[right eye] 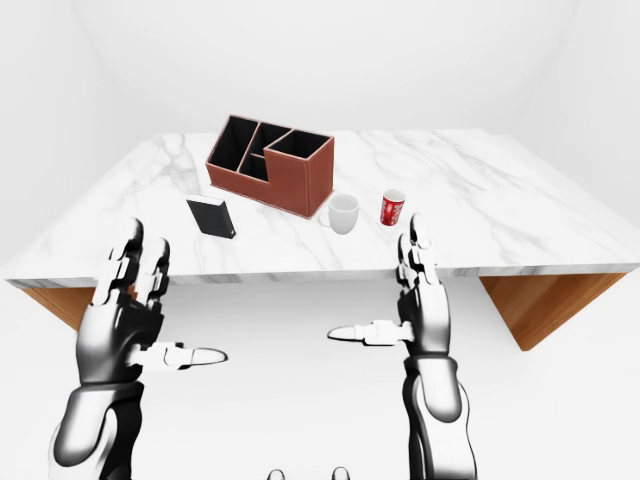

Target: Pick up the red mug and place it to the right of the caddy.

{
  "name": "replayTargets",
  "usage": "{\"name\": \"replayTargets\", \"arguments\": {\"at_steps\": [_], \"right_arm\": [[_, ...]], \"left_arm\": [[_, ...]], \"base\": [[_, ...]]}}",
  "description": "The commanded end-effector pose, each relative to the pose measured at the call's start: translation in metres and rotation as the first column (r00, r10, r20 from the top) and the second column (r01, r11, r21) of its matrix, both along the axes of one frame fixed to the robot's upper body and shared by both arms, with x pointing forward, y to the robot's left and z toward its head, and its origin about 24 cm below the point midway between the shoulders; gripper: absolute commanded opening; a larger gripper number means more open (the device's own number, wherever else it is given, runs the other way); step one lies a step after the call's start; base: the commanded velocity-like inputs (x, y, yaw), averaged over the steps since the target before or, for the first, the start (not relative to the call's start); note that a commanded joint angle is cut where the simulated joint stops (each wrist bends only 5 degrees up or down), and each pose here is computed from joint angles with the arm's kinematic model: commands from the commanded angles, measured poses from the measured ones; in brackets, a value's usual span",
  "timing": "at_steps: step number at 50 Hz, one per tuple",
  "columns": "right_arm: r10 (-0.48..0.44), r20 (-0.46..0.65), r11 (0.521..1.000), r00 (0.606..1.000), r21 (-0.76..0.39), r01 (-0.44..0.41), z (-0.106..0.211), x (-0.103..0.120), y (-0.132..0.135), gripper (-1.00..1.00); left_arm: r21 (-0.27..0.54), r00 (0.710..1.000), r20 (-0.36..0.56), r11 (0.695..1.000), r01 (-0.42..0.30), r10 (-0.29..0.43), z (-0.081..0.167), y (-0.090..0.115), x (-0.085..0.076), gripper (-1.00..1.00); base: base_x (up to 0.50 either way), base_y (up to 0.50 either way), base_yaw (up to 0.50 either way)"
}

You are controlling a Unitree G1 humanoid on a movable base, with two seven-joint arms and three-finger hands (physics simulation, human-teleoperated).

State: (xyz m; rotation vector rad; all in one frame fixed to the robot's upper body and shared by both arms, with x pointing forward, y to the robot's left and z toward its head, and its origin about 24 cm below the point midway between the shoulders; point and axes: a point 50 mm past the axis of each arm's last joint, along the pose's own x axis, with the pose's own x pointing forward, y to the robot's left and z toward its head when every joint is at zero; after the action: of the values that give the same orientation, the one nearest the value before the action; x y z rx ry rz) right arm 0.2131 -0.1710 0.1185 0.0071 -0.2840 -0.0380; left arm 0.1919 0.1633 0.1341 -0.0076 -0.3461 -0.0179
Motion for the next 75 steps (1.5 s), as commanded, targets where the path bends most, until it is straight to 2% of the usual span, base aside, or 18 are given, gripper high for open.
{"name": "replayTargets", "arguments": {"at_steps": [1, 6, 9, 19, 75], "right_arm": [[-0.019, 0.145, 1.0, 0.989, 0.004, 0.019, 0.033, -0.024, 0.0, 1.0], [-0.017, 0.185, 1.0, 0.983, 0.01, 0.015, 0.041, -0.03, -0.001, 1.0], [0.013, 0.197, 1.0, 0.98, 0.005, -0.015, 0.044, -0.034, 0.001, 1.0], [0.05, 0.2, 0.999, 0.979, -0.008, -0.049, 0.045, -0.039, 0.003, 1.0], [0.058, 0.192, 0.998, 0.98, -0.023, -0.055, 0.044, -0.039, 0.004, 1.0]], "left_arm": [[0.015, 0.996, 0.091, 1.0, -0.019, 0.018, 0.021, 0.002, -0.018, 1.0], [0.015, 0.993, 0.119, 1.0, -0.025, 0.023, 0.027, 0.003, -0.022, 1.0], [0.018, 0.991, 0.132, 0.999, -0.031, 0.028, 0.031, 0.004, -0.025, 1.0], [0.026, 0.989, 0.139, 0.999, -0.044, 0.04, 0.033, 0.004, -0.029, 1.0], [0.032, 0.985, 0.17, 0.998, -0.048, 0.042, 0.04, 0.005, -0.036, 1.0]], "base": [[0.0, 0.0, 0.0], [0.0, 0.0, 0.0], [0.0, 0.0, 0.0], [0.11, 0.0, 0.0], [0.5, 0.0, 0.0]]}}
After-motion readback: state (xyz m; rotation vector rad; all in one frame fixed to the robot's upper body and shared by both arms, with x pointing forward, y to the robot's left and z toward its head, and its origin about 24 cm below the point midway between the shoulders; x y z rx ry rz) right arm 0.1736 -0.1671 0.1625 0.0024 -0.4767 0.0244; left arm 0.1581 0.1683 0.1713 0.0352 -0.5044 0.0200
